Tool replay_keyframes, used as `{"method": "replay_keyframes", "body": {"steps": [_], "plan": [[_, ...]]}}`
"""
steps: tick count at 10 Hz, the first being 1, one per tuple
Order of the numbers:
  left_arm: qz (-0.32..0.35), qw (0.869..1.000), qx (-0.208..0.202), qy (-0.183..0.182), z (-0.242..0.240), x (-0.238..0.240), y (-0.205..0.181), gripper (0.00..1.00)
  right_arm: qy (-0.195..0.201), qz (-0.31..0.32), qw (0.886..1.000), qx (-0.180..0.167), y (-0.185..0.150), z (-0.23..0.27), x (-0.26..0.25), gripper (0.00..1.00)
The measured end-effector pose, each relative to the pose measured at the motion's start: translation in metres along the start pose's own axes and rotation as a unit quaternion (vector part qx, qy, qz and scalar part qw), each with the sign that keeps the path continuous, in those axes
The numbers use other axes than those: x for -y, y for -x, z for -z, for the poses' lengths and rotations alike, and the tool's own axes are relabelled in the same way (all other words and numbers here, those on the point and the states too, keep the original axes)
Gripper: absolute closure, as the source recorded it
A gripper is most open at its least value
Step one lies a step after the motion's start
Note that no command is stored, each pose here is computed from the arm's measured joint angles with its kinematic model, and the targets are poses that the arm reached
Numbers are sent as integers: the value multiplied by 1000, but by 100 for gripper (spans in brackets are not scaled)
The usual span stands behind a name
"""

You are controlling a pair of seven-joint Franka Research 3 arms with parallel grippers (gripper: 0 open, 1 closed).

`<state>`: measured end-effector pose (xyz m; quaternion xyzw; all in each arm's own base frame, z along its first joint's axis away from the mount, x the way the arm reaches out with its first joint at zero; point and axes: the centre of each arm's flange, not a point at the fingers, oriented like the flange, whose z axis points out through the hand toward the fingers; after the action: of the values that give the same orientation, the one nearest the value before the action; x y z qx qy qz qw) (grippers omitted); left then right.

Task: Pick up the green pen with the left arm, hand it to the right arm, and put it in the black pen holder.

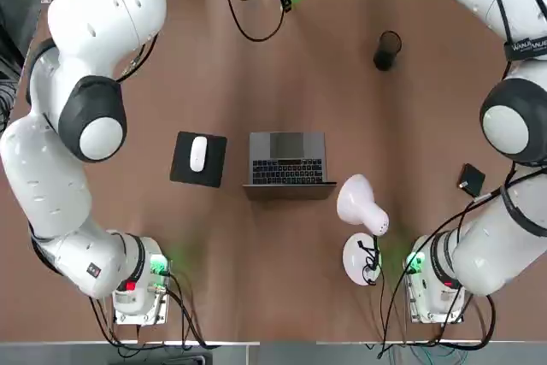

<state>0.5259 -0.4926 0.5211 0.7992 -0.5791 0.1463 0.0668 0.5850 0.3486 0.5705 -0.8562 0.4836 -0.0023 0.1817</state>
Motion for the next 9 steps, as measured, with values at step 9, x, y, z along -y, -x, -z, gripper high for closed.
{"method": "replay_keyframes", "body": {"steps": [9], "plan": [[19,1000,-9,-4,5,-2,-5,82,28,-12,1000,5,22,-17,-7,30]]}}
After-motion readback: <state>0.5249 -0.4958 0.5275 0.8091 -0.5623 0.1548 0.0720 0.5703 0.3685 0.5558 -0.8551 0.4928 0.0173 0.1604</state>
